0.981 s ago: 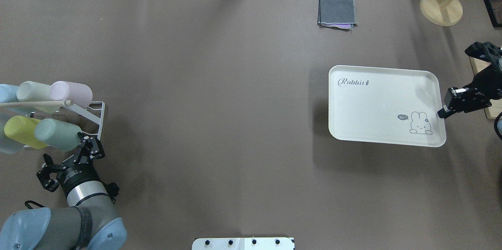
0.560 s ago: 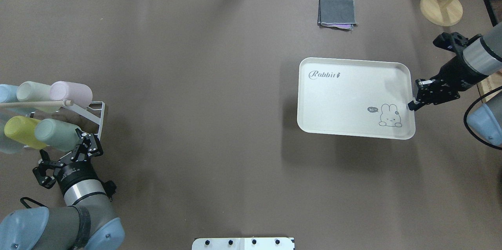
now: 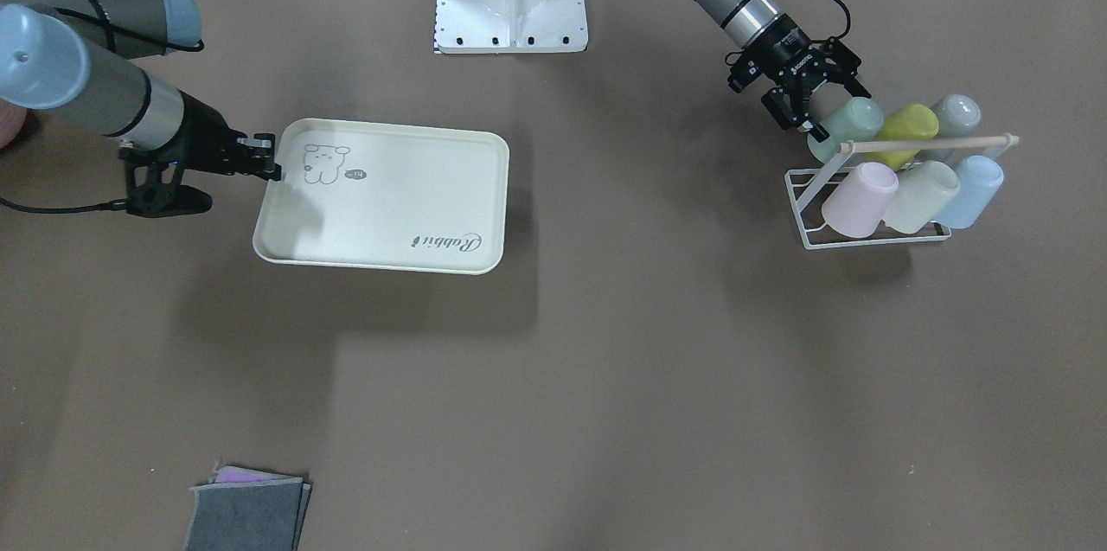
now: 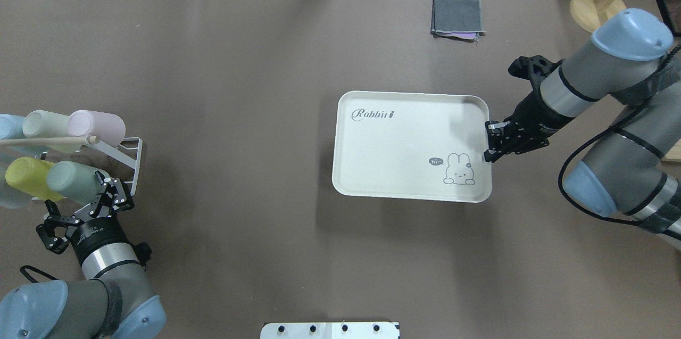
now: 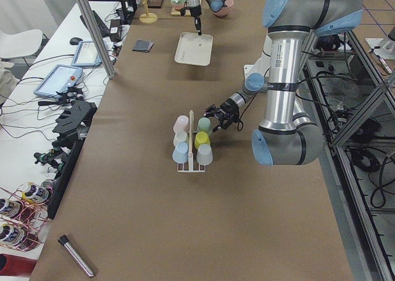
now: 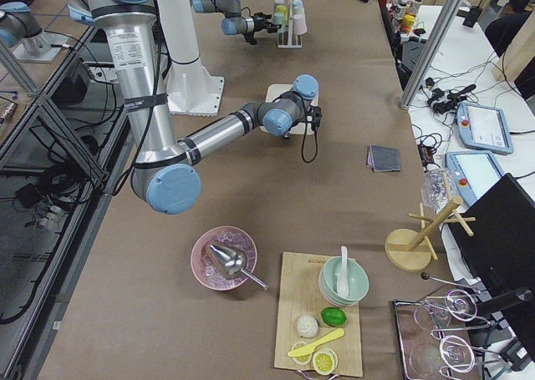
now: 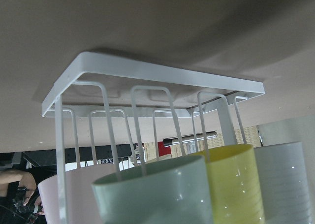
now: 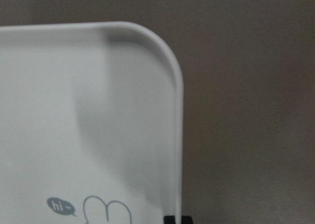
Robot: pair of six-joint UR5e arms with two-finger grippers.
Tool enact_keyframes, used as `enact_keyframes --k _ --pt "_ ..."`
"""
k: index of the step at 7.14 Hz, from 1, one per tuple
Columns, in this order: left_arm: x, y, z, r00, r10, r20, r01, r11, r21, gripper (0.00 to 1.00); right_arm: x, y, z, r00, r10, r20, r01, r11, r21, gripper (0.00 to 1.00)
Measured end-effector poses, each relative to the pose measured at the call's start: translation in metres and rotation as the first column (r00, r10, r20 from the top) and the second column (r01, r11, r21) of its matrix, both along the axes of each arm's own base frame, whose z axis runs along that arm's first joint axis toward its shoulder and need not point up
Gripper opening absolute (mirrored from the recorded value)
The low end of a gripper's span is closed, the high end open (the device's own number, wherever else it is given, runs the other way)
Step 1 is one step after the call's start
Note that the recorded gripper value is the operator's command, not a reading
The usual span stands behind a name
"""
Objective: Pick up and place green cup on tray
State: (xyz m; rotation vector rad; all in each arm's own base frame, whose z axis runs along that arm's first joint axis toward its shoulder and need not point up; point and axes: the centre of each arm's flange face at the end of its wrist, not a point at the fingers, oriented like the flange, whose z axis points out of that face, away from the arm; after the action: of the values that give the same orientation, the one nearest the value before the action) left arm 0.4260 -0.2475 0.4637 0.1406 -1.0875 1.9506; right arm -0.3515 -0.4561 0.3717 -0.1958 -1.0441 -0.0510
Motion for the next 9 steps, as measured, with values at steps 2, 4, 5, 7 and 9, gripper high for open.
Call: enact_keyframes --k 2,4,5,7,9 --pt "0.003 0.0 0.007 1.0 -0.014 -0.005 0.014 1.0 0.013 0.98 -0.063 0.025 -0.044 1.0 -0.024 0.005 0.023 0.999 0.029 0.0" --pt "0.008 -0.001 0.016 0.999 -0.034 -0.014 0.034 0.999 0.033 0.98 -0.105 0.046 -0.07 0.999 -0.035 0.005 0.035 0.999 0.037 0.0" --pt "0.011 -0.002 0.017 0.999 -0.035 -0.015 0.036 0.998 0.046 0.98 -0.12 0.05 -0.078 0.999 -0.039 0.005 0.039 0.999 0.035 0.0" --pt "0.014 -0.004 0.019 1.0 -0.028 -0.013 0.028 0.997 0.071 0.98 -0.144 0.049 -0.092 0.999 -0.052 0.01 0.052 0.998 0.037 0.0" --pt "0.017 -0.006 0.021 1.0 -0.021 -0.007 0.022 0.996 0.086 0.98 -0.162 0.043 -0.099 0.998 -0.058 0.009 0.057 0.998 0.037 0.0"
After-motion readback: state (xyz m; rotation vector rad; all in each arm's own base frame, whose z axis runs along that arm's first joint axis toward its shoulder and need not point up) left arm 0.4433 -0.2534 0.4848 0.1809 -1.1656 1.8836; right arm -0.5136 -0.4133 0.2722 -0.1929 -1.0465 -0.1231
